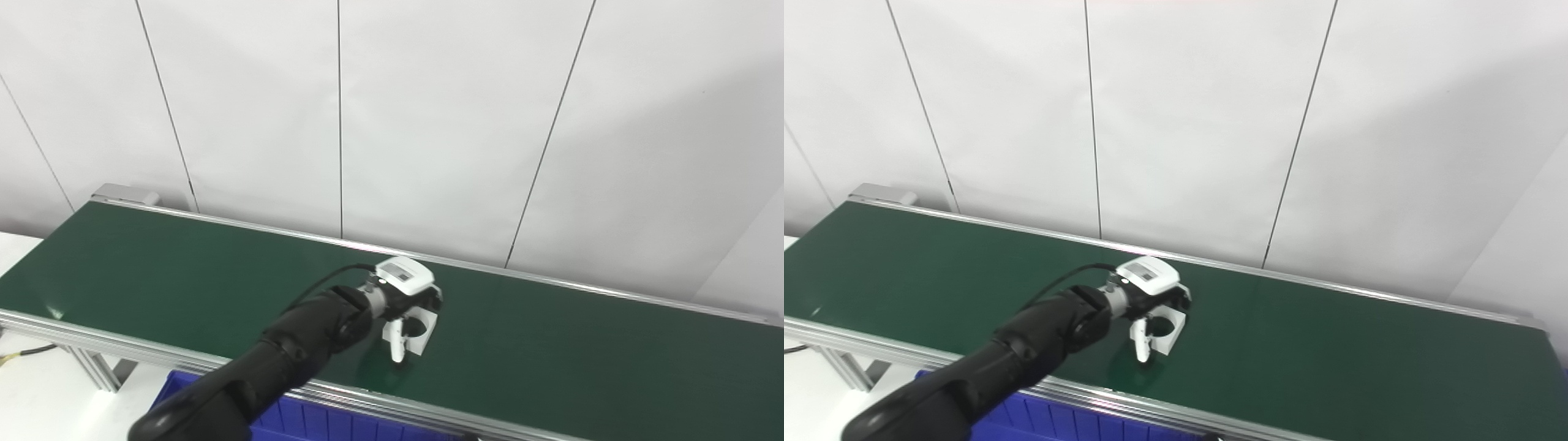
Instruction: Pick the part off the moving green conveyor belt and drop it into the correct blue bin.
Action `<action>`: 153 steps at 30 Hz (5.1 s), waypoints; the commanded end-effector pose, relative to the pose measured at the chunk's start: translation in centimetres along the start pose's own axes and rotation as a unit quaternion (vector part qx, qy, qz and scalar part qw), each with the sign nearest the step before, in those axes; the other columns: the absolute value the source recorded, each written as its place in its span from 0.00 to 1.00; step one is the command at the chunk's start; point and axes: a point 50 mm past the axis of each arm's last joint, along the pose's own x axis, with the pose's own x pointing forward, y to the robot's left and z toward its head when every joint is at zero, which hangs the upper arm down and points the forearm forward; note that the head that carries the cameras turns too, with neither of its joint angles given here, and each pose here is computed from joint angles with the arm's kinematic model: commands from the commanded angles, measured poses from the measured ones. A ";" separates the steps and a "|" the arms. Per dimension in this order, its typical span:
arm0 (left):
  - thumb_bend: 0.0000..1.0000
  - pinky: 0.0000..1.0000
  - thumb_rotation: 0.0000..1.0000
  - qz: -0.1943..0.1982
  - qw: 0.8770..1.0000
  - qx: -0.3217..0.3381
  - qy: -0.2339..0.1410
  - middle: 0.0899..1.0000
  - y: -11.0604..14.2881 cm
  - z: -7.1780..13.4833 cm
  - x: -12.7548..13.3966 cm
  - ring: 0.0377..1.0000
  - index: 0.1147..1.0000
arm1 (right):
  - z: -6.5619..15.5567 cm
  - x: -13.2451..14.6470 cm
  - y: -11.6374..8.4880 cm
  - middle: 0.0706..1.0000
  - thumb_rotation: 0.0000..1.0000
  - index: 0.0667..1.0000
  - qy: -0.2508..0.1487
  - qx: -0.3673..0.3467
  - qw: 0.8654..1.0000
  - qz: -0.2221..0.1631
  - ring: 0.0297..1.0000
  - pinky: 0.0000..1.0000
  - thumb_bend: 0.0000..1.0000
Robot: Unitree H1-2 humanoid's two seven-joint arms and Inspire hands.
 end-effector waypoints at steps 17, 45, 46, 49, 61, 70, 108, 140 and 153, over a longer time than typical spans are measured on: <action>0.50 0.22 0.00 0.047 0.998 0.031 0.013 0.39 5.1 -1.2 0.2 0.37 0.46 | 1.3 1.1 0.4 0.90 0.41 0.82 -0.038 0.009 0.999 -0.005 0.78 0.71 0.94; 0.50 0.22 0.00 0.094 0.993 -0.073 0.012 0.44 11.3 2.3 -11.7 0.37 0.43 | 1.5 1.4 -1.2 0.90 0.40 0.84 -0.042 0.019 0.999 0.004 0.79 0.73 0.93; 0.50 0.22 0.00 0.094 0.993 -0.076 0.013 0.45 11.2 2.4 -12.3 0.38 0.43 | 1.5 1.5 -1.3 0.90 0.40 0.84 -0.043 0.019 0.999 0.005 0.79 0.73 0.93; 0.50 0.22 0.00 0.098 0.990 -0.097 0.014 0.45 10.5 2.6 -14.0 0.38 0.42 | 1.8 1.5 -1.7 0.90 0.41 0.84 -0.049 0.022 0.999 0.004 0.79 0.73 0.93; 0.49 0.31 0.00 0.103 0.980 -0.166 0.045 0.42 5.6 3.4 -19.7 0.34 0.50 | 3.7 1.2 -3.1 0.91 0.37 0.84 -0.085 0.036 0.996 -0.004 0.80 0.74 0.92; 0.50 0.21 0.00 0.102 0.975 -0.185 0.064 0.46 2.7 3.8 -21.8 0.37 0.42 | 4.8 1.4 -3.5 0.91 0.36 0.84 -0.105 0.043 0.994 -0.003 0.80 0.74 0.91; 0.49 0.30 0.00 0.063 0.982 -0.151 0.092 0.40 -8.0 5.1 -22.5 0.34 0.49 | 5.5 1.0 -2.9 0.91 0.35 0.83 -0.116 0.040 0.992 -0.007 0.80 0.74 0.90; 1.00 0.51 0.27 0.076 0.987 -0.119 0.075 0.62 -7.1 5.7 -23.1 0.58 0.59 | 5.2 1.0 -2.8 0.90 0.38 0.84 -0.109 0.033 0.993 -0.006 0.79 0.74 0.90; 1.00 0.65 0.32 0.106 0.830 -0.544 -0.070 0.74 -2.5 10.2 -25.8 0.70 0.76 | 4.4 1.1 -3.0 0.90 0.38 0.83 -0.097 0.031 0.995 -0.005 0.80 0.73 0.92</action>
